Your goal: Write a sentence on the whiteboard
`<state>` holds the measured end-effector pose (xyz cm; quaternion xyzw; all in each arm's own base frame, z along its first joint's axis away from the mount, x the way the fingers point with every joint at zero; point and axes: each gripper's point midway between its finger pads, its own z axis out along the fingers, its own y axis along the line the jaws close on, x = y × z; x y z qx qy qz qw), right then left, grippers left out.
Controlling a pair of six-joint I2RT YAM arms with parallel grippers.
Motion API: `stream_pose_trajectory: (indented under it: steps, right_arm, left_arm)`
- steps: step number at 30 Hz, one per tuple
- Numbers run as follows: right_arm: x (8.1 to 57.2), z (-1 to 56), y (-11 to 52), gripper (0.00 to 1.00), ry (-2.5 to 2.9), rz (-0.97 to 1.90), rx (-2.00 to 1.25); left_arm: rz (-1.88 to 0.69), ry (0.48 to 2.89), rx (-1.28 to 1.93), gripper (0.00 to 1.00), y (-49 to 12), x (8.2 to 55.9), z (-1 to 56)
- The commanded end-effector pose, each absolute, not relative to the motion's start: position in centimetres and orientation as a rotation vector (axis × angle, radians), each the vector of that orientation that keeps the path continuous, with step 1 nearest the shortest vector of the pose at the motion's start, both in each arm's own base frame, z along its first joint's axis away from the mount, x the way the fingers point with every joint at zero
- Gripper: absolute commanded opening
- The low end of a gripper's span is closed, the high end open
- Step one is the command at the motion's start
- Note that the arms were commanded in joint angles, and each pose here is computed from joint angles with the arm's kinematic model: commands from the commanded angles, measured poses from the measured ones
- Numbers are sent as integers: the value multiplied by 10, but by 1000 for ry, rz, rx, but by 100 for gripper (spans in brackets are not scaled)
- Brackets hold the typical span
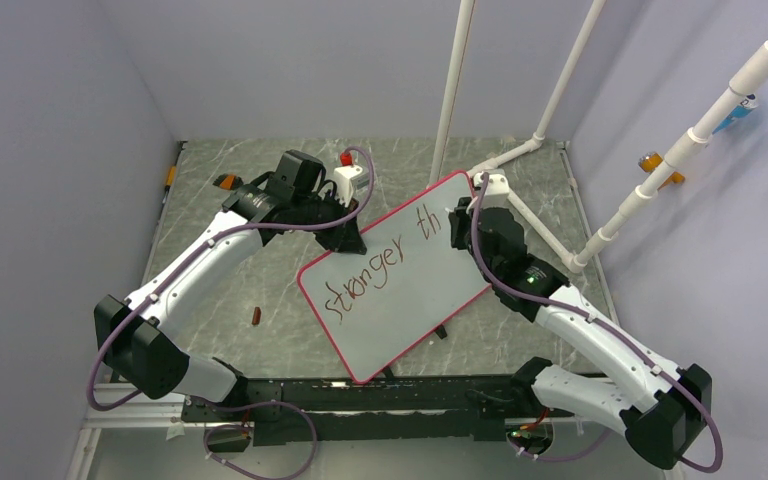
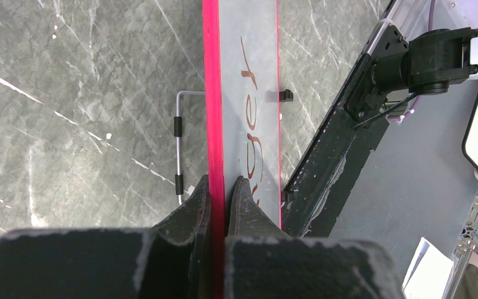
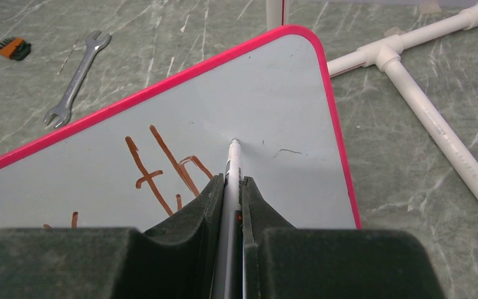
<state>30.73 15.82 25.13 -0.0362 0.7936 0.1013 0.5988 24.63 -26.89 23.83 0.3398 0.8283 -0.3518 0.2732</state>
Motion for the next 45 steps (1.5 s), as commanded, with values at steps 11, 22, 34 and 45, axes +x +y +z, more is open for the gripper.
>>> stream_pose_trajectory:
  steps: [11,22,34,45]
  right_arm:
    - [308,267,179,0,1795,362,-124]
    - [296,243,177,0,1847,384,-140]
    - [290,223,162,0,1896,321,-95]
    - [301,235,158,0,1880,261,-71]
  left_arm:
    - [-634,2077,1030,0,-252,284,238]
    - [-635,2079,1032,0,-252,285,237]
    - [-637,2086,1032,0,-253,285,235]
    - [-639,2084,1033,0,-253,285,236]
